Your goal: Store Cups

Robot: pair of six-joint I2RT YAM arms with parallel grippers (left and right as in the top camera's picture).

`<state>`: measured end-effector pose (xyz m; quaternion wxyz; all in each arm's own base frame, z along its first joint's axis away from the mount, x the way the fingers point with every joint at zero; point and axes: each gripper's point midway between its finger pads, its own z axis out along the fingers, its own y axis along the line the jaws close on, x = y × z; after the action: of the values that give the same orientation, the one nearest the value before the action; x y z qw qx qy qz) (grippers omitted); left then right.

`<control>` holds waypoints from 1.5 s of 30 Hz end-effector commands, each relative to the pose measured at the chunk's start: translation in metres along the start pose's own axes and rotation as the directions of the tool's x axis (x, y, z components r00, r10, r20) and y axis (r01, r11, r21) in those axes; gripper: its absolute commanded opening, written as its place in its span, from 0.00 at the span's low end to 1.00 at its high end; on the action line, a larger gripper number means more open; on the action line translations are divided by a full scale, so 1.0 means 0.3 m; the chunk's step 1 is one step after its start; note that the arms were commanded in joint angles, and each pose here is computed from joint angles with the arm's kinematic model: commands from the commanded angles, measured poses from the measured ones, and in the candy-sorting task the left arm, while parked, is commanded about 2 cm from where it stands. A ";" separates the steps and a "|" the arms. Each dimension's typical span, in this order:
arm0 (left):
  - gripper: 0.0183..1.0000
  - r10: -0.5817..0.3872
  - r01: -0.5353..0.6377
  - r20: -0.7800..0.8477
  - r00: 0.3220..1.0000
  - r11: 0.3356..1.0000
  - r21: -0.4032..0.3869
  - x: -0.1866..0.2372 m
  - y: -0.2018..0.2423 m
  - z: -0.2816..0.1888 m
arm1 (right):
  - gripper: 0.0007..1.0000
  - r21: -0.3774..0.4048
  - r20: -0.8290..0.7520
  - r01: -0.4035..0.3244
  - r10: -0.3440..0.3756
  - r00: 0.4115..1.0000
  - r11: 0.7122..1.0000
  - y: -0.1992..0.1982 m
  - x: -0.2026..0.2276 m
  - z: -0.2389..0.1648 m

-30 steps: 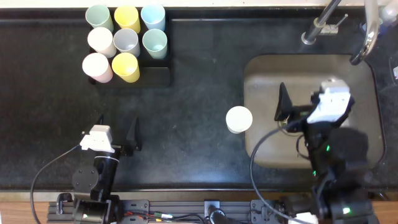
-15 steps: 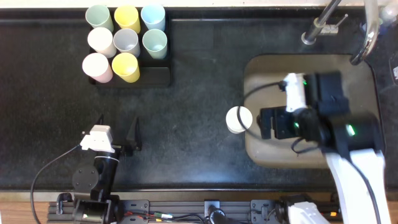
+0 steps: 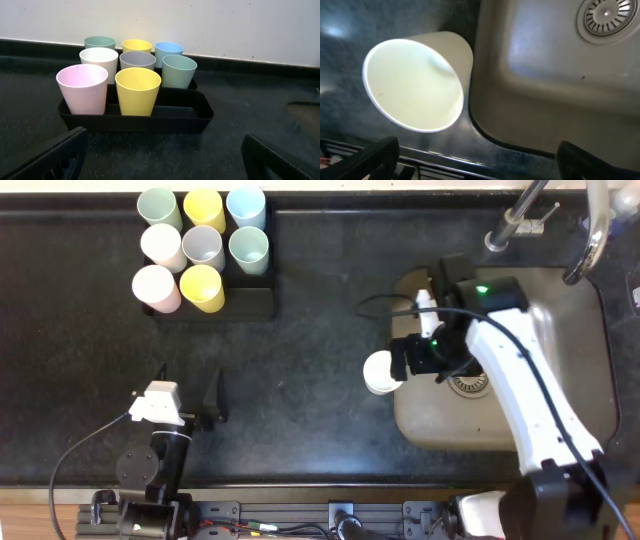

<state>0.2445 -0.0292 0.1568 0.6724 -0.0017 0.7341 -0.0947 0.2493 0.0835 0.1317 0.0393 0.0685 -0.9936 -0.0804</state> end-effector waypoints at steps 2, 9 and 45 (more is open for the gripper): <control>1.00 0.018 -0.018 0.003 1.000 1.000 0.010 -0.001 -0.004 -0.001 | 1.00 0.096 -0.053 -0.002 0.007 0.999 0.995 -0.021 -0.032 0.061; 1.00 0.018 -0.018 0.003 1.000 1.000 0.010 -0.001 -0.004 -0.001 | 0.94 0.099 -0.046 0.012 -0.007 0.999 0.995 0.003 -0.067 0.099; 1.00 0.018 -0.018 0.003 1.000 1.000 0.010 -0.001 -0.004 -0.001 | 0.04 -0.017 0.376 0.164 -0.146 0.915 0.986 0.266 -0.248 -0.153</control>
<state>0.2445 -0.0292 0.1568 0.6724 -0.0017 0.7341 -0.0947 0.2945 0.1386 0.1094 -0.0338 0.1160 -0.9904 -0.0673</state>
